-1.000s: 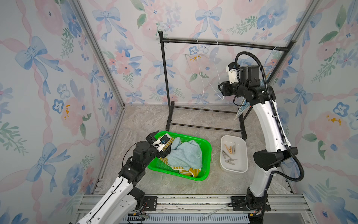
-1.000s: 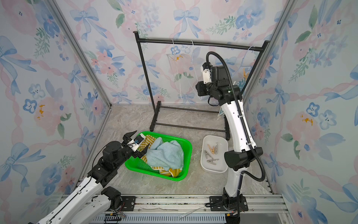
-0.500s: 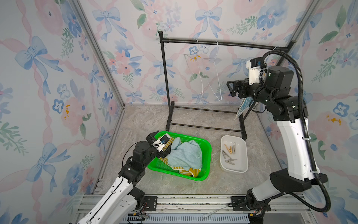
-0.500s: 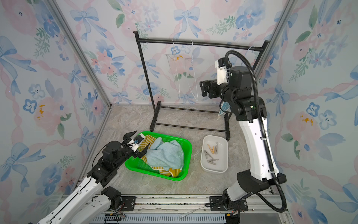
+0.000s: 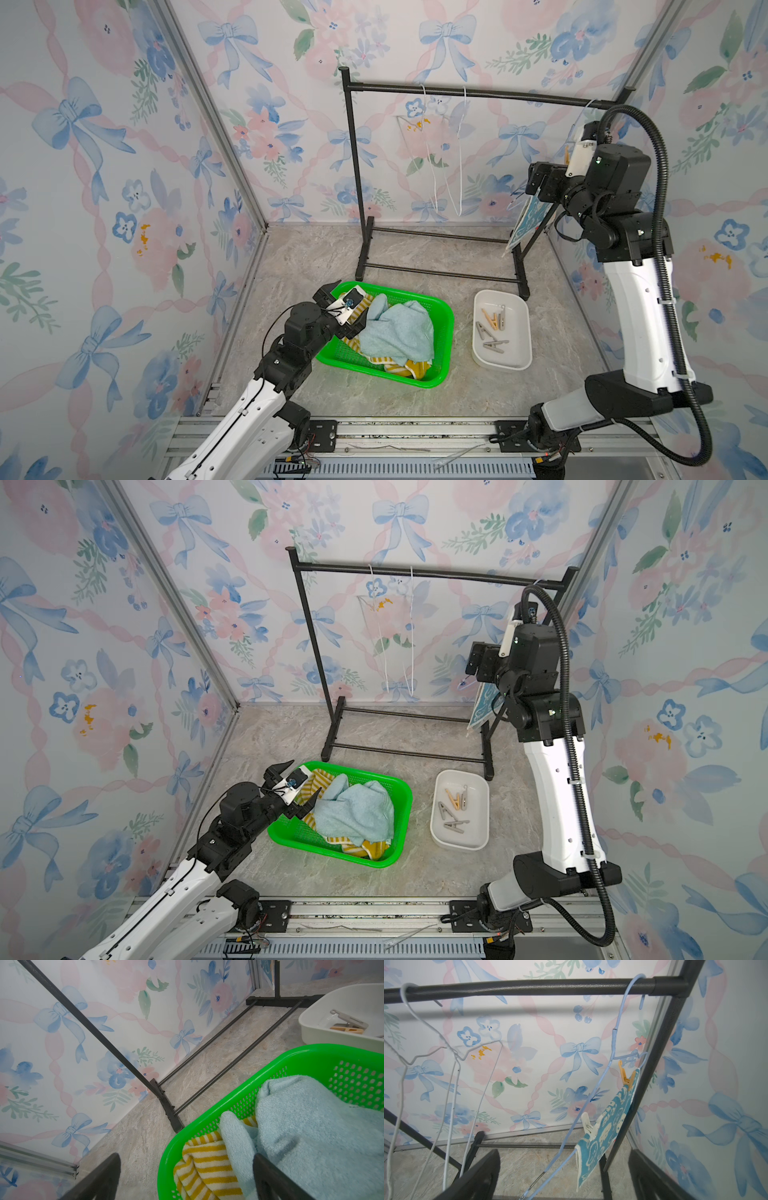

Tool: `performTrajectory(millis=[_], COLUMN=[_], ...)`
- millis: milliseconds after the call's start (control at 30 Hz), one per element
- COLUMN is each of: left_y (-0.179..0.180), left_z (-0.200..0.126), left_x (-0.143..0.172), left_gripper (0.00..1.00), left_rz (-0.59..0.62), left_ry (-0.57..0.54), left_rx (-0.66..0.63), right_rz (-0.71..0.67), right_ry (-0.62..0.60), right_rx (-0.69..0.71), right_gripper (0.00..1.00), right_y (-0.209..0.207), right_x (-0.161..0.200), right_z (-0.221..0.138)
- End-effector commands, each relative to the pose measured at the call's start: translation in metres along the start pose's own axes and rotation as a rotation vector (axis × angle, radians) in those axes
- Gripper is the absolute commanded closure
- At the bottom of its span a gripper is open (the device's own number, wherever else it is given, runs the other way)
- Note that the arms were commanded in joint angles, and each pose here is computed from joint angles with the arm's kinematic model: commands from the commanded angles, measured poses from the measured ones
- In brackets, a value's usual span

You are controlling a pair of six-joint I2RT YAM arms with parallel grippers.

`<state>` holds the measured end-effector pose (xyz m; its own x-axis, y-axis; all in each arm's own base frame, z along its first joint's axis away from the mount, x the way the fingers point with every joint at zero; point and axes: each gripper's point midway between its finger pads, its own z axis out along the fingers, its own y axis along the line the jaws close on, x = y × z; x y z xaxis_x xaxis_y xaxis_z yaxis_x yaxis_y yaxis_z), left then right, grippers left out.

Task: Remove the clothespins securing towels to the hanger
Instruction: Place the hanger on the clothesline, then pick up the hanger from the clothesline.

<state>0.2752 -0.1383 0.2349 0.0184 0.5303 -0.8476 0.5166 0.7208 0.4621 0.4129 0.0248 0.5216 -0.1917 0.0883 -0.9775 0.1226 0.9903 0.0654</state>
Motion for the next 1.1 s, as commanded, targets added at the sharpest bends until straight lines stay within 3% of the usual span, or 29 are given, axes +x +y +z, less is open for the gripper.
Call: performTrajectory(millis=[0, 233, 567, 800, 1067], left_y=[0.001, -0.001, -0.001, -0.002, -0.001], left_z=[0.001, 0.004, 0.005, 0.007, 0.006], left_x=[0.0, 0.004, 0.007, 0.009, 0.007], left_gripper=[0.02, 0.02, 0.02, 0.02, 0.02], left_rz=[-0.017, -0.016, -0.015, -0.016, -0.018], left_ry=[0.001, 0.019, 0.031, 0.041, 0.036], left_rx=[0.005, 0.014, 0.016, 0.021, 0.019], right_rz=[0.032, 0.034, 0.056, 0.041, 0.043], right_ry=[0.017, 0.049, 0.077, 0.116, 0.16], right_rx=[0.07, 0.118, 0.122, 0.091, 0.07], right_gripper=[0.03, 0.0, 0.23, 0.45, 0.59], right_y=[-0.016, -0.029, -0.034, -0.028, -0.025], right_x=[-0.002, -0.002, 0.01, 0.023, 0.037], right_z=[0.014, 0.059, 0.095, 0.106, 0.114])
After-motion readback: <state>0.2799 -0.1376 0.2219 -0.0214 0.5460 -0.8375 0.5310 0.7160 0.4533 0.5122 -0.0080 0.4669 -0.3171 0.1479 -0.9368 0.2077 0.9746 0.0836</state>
